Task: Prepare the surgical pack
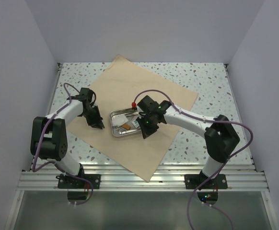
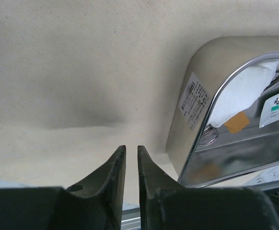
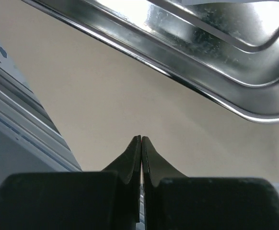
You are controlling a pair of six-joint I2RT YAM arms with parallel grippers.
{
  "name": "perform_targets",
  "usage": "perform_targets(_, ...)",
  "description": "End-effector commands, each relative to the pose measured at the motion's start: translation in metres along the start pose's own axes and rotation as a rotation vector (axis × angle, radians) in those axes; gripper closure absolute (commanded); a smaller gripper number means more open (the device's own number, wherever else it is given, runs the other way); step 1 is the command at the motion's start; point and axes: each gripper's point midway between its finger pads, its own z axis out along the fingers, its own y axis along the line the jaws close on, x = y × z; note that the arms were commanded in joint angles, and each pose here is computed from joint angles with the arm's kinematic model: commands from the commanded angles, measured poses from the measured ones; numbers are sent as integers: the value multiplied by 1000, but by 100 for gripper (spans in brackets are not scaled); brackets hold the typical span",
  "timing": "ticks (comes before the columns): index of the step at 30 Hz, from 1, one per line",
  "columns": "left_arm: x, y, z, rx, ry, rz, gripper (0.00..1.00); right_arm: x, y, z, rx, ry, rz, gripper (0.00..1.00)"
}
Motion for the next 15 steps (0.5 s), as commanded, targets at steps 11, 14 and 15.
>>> perform_targets(11, 8, -25, 8, 89, 21, 20, 82, -31, 32, 49, -33, -30, -17, 100)
perform_targets(14, 5, -29, 11, 90, 23, 26, 82, -35, 30, 53, -20, -25, -15, 100)
perform_targets(15, 5, -30, 11, 89, 26, 28, 83, -36, 30, 54, -15, -25, -15, 100)
